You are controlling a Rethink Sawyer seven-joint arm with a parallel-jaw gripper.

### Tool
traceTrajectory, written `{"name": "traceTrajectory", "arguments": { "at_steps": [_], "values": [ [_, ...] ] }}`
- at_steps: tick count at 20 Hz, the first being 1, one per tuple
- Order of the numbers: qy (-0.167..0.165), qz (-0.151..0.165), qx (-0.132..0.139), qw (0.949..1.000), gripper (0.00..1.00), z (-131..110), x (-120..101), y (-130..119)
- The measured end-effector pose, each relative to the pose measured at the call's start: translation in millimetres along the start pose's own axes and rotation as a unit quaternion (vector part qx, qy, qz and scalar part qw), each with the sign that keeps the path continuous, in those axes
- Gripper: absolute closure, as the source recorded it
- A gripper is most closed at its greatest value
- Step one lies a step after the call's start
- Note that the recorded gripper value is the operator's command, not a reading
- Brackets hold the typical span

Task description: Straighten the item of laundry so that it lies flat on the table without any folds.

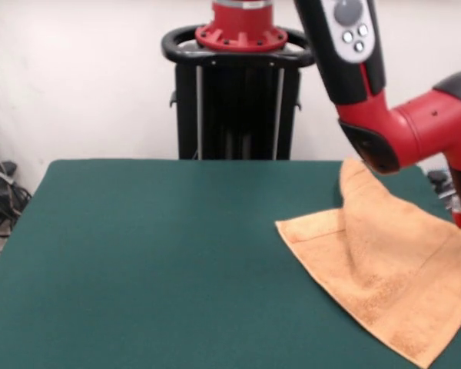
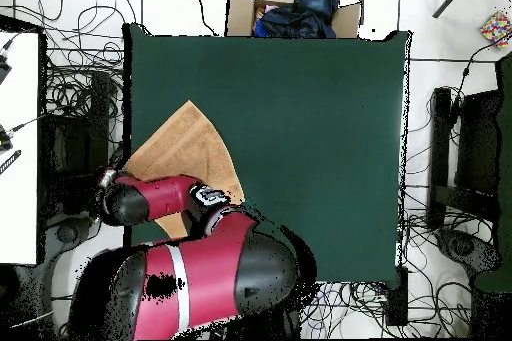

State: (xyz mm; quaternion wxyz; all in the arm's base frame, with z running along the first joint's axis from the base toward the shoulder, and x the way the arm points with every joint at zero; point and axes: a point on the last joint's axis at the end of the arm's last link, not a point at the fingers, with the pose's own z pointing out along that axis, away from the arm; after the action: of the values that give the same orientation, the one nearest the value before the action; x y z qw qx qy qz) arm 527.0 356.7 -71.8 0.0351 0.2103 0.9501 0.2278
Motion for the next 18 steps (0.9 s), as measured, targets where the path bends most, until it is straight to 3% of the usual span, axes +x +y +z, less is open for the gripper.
{"name": "traceTrajectory", "arguments": {
  "at_steps": [4,5,8,10,11,13,15,17,18],
  "values": [
    [0.007,0.011,-0.009,0.9999,1.0,26,28,2],
    [0.025,0.014,-0.001,0.9996,1.0,38,51,0],
    [0.05,0.013,0.015,0.9986,1.0,43,72,-3],
    [0.077,0.002,0.039,0.9963,1.0,40,86,-9],
    [0.105,-0.013,0.077,0.9915,1.0,30,96,-20],
    [0.125,-0.029,0.115,0.985,1.0,19,101,-32],
    [0.15,-0.049,0.171,0.9726,1.0,-7,102,-39],
    [0.157,-0.046,0.178,0.9703,1.0,-19,99,-28],
    [0.169,-0.024,0.186,0.9677,1.0,-41,89,-19]
  ]
}}
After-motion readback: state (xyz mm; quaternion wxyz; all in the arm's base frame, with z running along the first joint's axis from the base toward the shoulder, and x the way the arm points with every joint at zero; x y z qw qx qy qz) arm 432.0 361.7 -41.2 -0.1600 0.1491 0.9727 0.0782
